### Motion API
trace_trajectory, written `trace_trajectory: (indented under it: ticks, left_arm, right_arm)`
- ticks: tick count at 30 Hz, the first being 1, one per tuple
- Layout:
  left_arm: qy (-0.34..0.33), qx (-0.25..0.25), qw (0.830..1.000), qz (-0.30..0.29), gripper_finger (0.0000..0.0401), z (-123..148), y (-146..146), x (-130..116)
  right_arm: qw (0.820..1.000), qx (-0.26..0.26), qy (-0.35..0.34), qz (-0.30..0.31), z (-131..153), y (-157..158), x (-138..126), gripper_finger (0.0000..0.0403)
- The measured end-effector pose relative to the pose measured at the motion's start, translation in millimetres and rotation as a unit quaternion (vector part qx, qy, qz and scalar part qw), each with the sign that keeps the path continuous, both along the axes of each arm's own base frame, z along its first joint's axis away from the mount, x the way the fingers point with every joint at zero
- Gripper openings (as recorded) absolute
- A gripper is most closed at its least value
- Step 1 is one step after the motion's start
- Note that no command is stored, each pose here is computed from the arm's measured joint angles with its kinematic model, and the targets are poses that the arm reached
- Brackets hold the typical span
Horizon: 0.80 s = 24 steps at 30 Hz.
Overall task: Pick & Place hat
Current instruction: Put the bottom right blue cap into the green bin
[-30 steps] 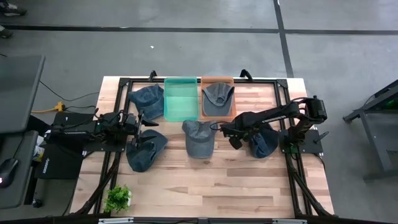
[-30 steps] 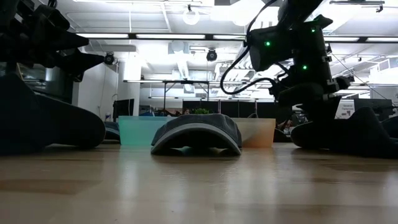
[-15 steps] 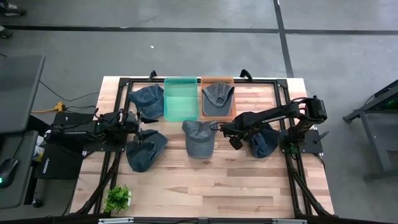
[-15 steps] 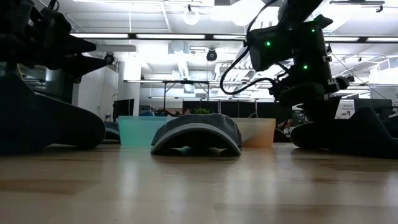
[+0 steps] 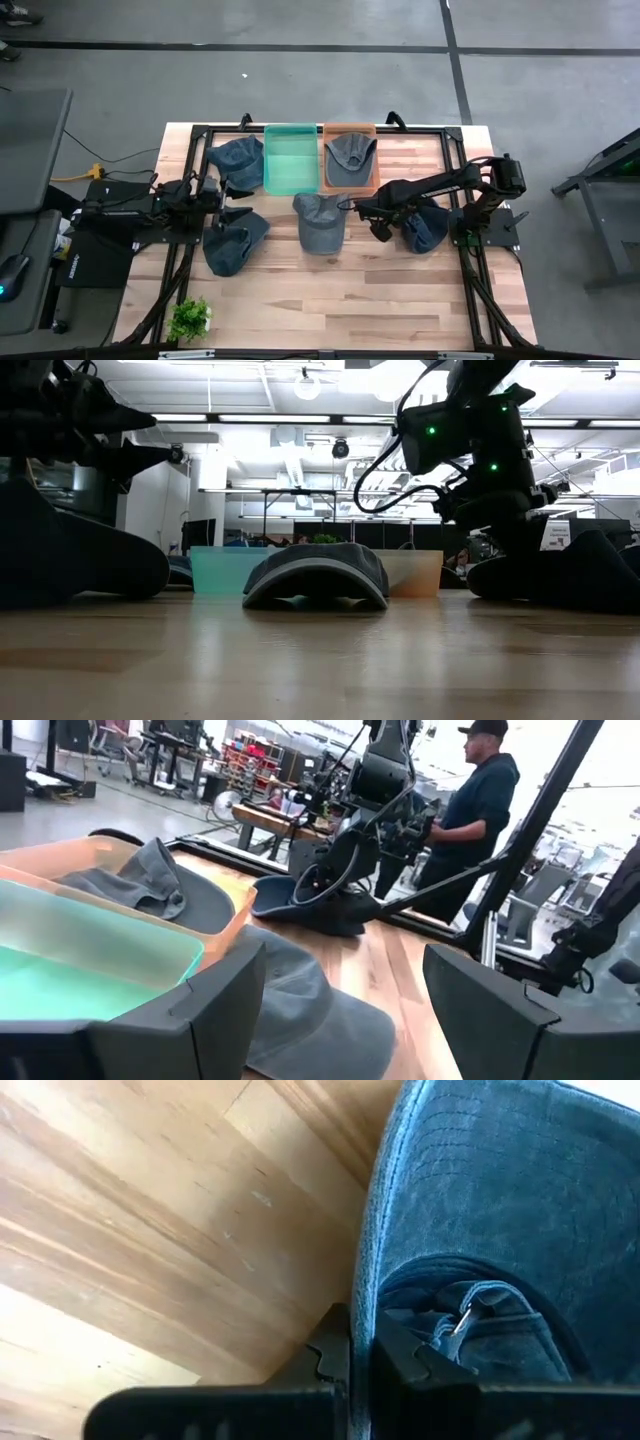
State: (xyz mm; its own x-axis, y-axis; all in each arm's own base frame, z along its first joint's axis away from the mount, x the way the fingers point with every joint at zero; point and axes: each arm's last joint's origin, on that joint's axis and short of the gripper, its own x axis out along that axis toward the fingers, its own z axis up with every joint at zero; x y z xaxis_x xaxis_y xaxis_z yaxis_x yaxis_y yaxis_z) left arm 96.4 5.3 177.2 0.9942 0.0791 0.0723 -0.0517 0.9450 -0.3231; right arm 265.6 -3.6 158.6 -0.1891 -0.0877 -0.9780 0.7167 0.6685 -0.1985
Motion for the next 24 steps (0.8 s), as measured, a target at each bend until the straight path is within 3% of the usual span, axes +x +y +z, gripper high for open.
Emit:
trace_trajectory:
  ticks: [5,13,24]
  left_arm:
    - [-0.004,-0.052,0.999,-0.004,0.0269,0,0,0]
    - [-0.006,-0.086,0.996,-0.022,0.0269,0,-1,0]
    - [-0.003,-0.097,0.994,-0.055,0.0269,0,-3,0]
  right_arm:
    - [1.000,0.002,0.014,0.018,6,0,0,0.0004]
    - [0.999,-0.004,0.010,0.037,13,-1,5,0.0004]
    - [0.999,0.000,0.026,0.043,14,0,2,0.0004]
